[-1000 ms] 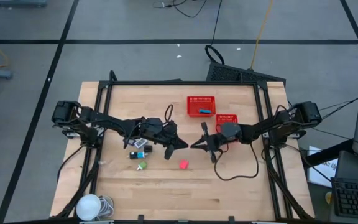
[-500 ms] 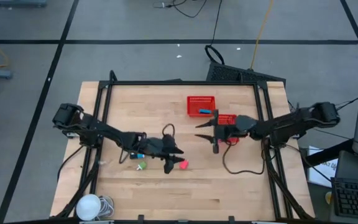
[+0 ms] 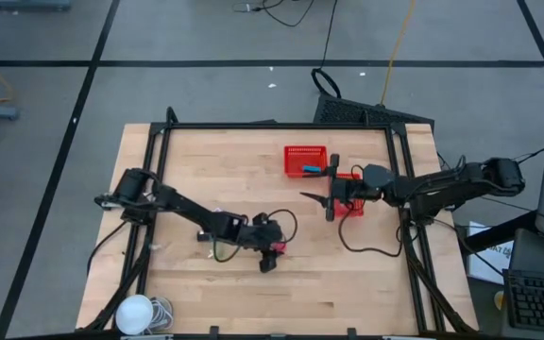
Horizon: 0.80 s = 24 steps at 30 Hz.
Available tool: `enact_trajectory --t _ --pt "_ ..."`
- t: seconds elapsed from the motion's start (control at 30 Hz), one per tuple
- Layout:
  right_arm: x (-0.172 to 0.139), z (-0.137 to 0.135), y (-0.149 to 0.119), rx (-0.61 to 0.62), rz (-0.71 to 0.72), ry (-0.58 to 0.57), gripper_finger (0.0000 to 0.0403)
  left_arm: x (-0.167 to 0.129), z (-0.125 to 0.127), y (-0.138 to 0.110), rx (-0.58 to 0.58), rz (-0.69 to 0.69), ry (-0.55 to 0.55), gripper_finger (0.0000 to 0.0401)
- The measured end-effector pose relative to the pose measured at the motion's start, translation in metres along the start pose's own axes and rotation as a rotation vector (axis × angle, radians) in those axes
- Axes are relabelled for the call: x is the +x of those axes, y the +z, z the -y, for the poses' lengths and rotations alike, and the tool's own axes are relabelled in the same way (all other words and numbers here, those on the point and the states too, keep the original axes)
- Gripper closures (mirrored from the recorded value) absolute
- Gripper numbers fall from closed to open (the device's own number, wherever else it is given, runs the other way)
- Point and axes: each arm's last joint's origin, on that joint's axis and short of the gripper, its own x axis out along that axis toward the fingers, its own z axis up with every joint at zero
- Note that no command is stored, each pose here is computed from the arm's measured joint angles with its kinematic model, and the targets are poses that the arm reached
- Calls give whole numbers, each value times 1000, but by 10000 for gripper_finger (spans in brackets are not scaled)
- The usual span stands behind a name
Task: Pick & Place Office items
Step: Put the pink charger adapter into the bottom red bin
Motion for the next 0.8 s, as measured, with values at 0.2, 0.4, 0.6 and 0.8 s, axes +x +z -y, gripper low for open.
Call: enact_trajectory --t 0.2,0.4,0.6,0.8 --pt "0 0 -1 -5 -12 3 190 -4 -11 -9 -70 -149 101 176" --pt "0 -1 -4 2 -38 13 190 -7 -14 -11 -85 -185 148 195" --pt "0 -3 -7 23 -77 29 190 -8 -14 -12 -70 -205 136 226" --pt "0 -3 -9 23 -89 34 192 -20 -13 -9 -38 -246 88 233"
